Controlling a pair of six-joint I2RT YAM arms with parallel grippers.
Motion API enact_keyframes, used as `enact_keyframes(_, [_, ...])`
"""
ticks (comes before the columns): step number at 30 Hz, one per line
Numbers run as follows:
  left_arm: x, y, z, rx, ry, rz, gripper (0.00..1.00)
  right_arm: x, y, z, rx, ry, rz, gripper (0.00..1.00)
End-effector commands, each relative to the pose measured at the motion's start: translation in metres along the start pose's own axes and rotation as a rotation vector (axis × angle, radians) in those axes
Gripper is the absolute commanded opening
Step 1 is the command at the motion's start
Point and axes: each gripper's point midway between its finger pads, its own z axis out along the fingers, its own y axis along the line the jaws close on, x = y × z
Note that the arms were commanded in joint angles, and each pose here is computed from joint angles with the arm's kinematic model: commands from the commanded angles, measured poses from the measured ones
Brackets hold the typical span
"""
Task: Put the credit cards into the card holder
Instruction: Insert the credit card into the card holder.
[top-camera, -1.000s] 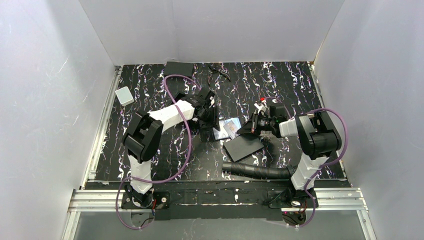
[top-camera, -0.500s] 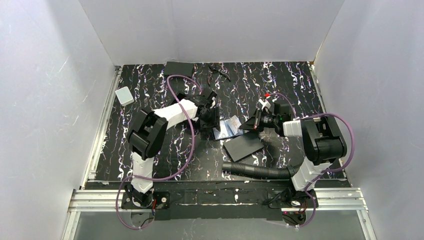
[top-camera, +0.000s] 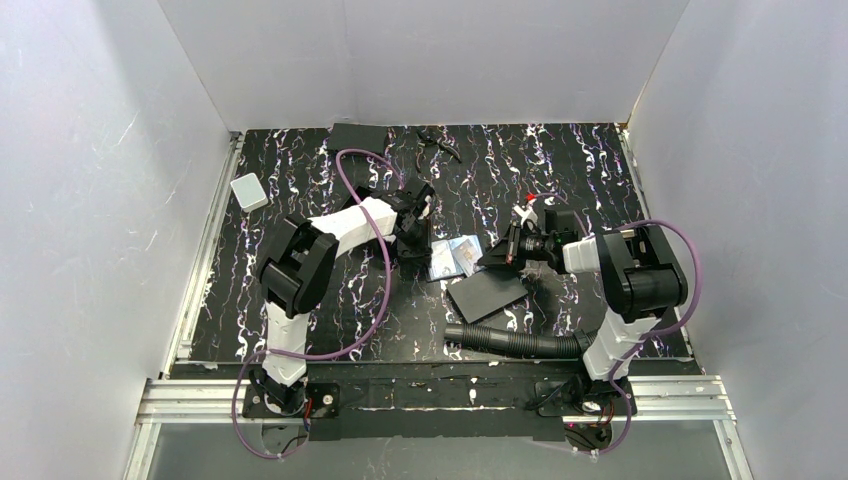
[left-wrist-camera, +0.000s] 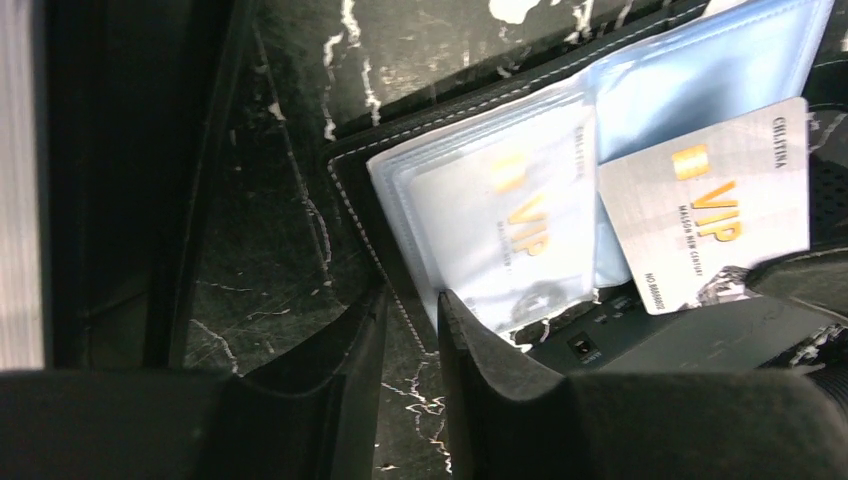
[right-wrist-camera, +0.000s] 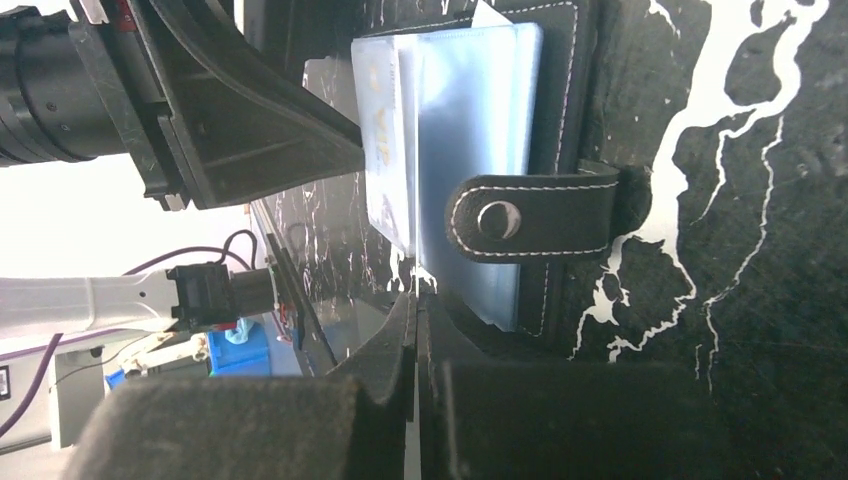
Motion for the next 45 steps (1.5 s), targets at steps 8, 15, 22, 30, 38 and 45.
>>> enact_keyframes(8, [0.028,0.049,0.013,-0.203,0.085,0.038,0.15,-0.006,0.013,0.008,-0.074,-0.004,-0.065,0.01])
enact_keyframes(15, [0.024,0.045,0.009,-0.187,0.071,0.045,0.14,-0.010,0.013,0.003,-0.054,-0.063,-0.076,0.01])
enact_keyframes(22, [0.022,0.042,0.007,-0.175,0.064,0.046,0.14,-0.010,0.013,0.002,-0.051,-0.053,-0.087,0.01])
enact_keyframes(30, [0.022,0.042,0.007,-0.175,0.064,0.046,0.14,-0.013,0.015,0.003,-0.067,-0.067,-0.096,0.01])
enact_keyframes(38, [0.021,0.042,0.007,-0.172,0.059,0.047,0.14,-0.008,0.016,0.012,-0.082,-0.030,-0.093,0.01])
enact_keyframes(45, [0.023,0.038,0.007,-0.148,0.071,0.046,0.14,-0.006,0.008,0.015,-0.051,-0.020,-0.078,0.01])
